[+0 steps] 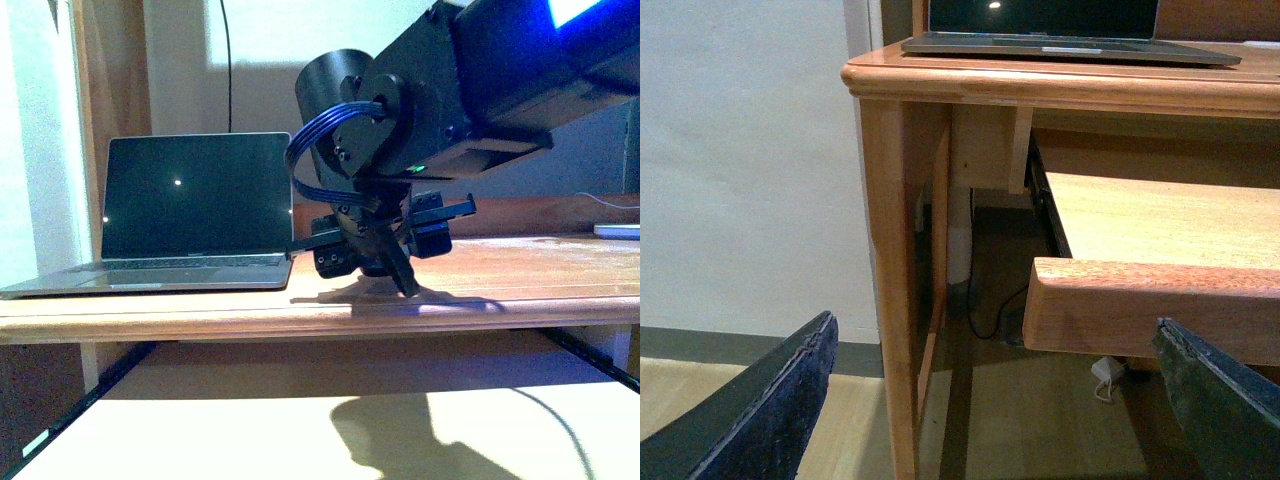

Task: Place mouse

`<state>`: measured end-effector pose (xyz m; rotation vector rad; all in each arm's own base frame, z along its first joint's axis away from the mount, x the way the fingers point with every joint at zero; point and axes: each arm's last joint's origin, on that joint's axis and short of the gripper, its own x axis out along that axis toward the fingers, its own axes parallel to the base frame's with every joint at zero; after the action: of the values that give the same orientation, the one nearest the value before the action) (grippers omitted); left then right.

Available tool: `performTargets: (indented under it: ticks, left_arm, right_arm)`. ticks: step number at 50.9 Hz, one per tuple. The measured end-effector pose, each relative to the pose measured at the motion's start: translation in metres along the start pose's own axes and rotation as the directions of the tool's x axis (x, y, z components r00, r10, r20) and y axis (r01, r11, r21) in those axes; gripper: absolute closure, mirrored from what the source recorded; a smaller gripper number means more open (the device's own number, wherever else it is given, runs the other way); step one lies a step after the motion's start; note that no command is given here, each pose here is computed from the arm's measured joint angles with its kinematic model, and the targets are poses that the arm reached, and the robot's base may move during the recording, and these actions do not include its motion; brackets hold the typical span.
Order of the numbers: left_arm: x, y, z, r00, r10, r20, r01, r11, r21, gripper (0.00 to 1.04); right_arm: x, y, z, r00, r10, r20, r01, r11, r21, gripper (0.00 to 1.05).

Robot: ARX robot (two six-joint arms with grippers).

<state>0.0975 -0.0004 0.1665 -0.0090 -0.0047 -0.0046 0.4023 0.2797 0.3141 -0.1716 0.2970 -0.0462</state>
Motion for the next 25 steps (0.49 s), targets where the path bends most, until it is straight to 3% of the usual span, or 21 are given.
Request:
performTargets:
  ticks: [12,25]
  left_arm:
    - [0.000,0.000,0.000,1.000,0.000,0.000,0.000,1.000,0.000,0.08]
    - [0.000,0.000,0.000,1.000,0.000,0.000,0.000,1.000,0.000,0.08]
  right_arm:
    - [0.014,0.021,-0.004,1.000,0.010,-0.024,-0.009,0.998,0.062,0.49]
    - [0.013,0.025,-0.005,0.998,0.059,-0.008,-0.058,0.990,0.128,0.15]
